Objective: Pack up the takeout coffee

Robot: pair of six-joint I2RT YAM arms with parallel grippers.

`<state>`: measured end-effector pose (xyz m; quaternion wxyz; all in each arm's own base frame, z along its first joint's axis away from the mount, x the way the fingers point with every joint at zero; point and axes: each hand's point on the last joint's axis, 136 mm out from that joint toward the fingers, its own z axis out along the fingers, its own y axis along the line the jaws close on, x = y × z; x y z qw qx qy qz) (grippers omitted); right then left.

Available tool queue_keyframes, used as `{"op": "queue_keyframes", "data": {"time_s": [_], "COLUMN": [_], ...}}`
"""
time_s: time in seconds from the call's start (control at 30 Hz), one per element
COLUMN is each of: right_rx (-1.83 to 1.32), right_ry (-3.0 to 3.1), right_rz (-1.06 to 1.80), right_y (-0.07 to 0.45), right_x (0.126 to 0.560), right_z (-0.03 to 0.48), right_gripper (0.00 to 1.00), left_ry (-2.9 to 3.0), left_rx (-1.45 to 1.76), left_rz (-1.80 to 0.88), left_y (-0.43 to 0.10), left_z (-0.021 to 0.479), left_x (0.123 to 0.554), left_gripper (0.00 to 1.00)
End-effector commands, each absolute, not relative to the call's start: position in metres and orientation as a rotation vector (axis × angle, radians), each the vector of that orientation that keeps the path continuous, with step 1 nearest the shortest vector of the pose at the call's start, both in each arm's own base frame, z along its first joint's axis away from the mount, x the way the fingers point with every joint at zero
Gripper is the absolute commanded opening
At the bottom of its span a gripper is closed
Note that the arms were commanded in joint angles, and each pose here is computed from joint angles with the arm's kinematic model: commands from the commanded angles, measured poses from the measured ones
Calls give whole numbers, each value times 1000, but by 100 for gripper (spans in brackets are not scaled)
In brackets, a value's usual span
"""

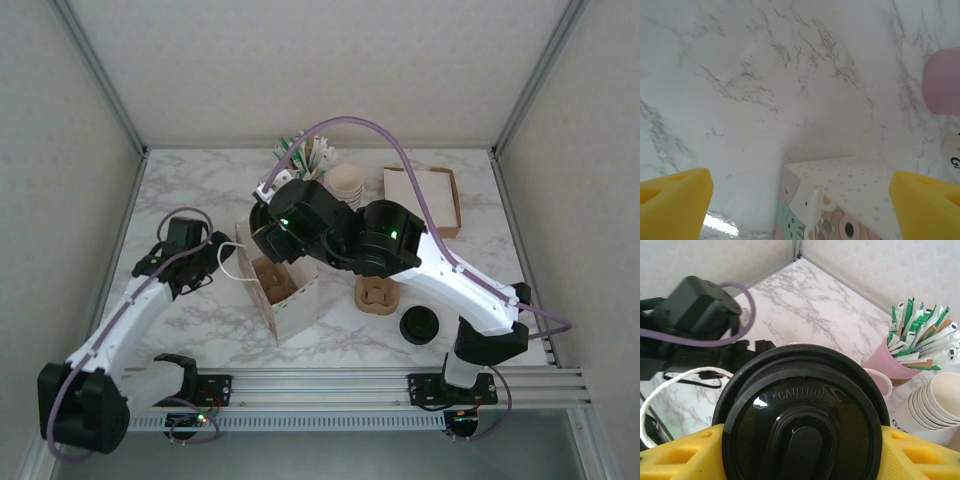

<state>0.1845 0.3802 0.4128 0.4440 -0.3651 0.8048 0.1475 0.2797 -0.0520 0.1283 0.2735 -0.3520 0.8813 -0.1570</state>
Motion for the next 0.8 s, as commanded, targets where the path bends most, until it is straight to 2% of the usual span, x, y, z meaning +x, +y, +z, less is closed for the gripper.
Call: {"op": "queue_keyframes", "data": {"time_s": [0.0, 0.3, 0.53, 0.77], "right_rx": [-876, -870, -878, -857], "right_ry": [1954, 1863, 1771, 1730], "right_rz": [352, 461, 507, 484], "right_y": [374, 366, 370, 369], "right_x": [184, 163, 149, 153], "right_z": [431, 466, 492, 504], "right_gripper": [64, 63, 63, 63], "left_ry": [2370, 2373, 2499, 2555], "left_rx": [-996, -964, -802, -630], "left_rz": [-327, -515, -669, -772], "left_y": [-36, -49, -83, -122], "left_z": [122, 117, 101, 101], "left_x": [253, 205, 178, 176], "left_gripper": [90, 73, 74, 75]}}
